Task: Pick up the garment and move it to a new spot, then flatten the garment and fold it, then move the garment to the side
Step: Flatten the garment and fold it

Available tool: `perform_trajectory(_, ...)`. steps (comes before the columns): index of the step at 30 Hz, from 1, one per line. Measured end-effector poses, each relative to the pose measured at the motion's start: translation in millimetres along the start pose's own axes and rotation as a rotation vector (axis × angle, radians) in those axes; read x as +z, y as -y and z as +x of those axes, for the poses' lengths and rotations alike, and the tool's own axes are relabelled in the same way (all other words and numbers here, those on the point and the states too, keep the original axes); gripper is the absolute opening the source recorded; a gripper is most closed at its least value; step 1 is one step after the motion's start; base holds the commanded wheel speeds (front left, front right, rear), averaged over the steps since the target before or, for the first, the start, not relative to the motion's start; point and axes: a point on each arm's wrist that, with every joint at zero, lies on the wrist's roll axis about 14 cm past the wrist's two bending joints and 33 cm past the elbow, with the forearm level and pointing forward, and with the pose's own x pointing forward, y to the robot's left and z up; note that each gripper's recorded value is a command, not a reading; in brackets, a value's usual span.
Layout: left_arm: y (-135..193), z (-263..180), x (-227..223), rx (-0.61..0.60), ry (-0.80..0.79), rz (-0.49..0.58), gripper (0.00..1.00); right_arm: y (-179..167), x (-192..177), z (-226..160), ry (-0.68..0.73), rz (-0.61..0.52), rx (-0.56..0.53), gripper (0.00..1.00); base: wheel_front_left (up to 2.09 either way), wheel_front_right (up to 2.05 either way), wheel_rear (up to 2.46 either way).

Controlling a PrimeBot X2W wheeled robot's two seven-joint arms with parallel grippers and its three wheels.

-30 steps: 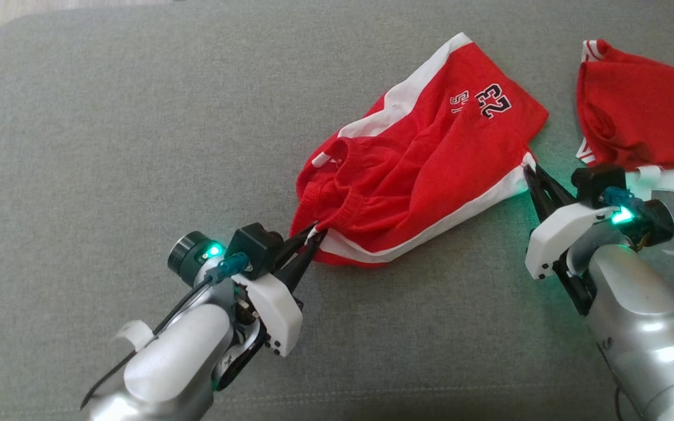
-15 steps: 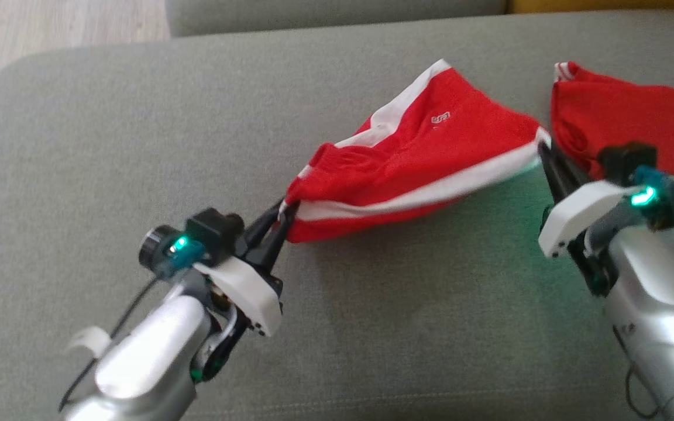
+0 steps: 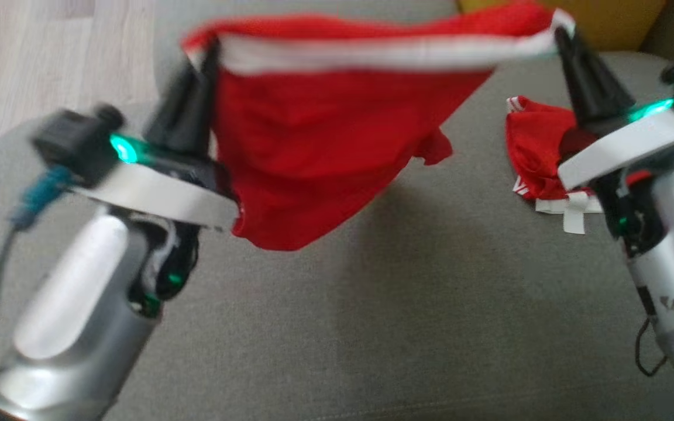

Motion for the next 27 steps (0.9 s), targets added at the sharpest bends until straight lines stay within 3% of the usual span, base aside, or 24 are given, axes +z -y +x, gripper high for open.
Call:
perform_trajectory(2, 2, 6, 33, 0.012, 0.096, -0.018, 0.0, -7, 26, -6, 0.078, 0.041, 0.004, 0.0, 0.0, 0.0, 0.0)
perform_trajectory(5, 7, 3, 48, 0.01, 0.137, -0.027, 0.0, -12, 32, -17, 0.11, 0.13, -0.009, 0.0, 0.0, 0.0, 0.0)
perform_trajectory(9, 9, -9, 47, 0.026, 0.131, -0.039, 0.0, -16, 40, -33, 0.151, 0.214, -0.025, 0.0, 0.0, 0.0, 0.0)
perform_trajectory(17, -1, -16, 33, 0.058, 0.071, -0.077, 0.0, -19, 29, -41, 0.082, 0.244, -0.058, 0.0, 0.0, 0.0, 0.0)
perform_trajectory(22, -16, 7, 3, 0.043, -0.052, -0.109, 0.0, -11, 12, -18, 0.003, 0.247, -0.074, 0.0, 0.0, 0.0, 0.0)
perform_trajectory(27, -49, 59, -21, 0.015, -0.108, -0.061, 0.0, 11, 9, 47, -0.027, 0.243, -0.085, 0.0, 0.0, 0.0, 0.0)
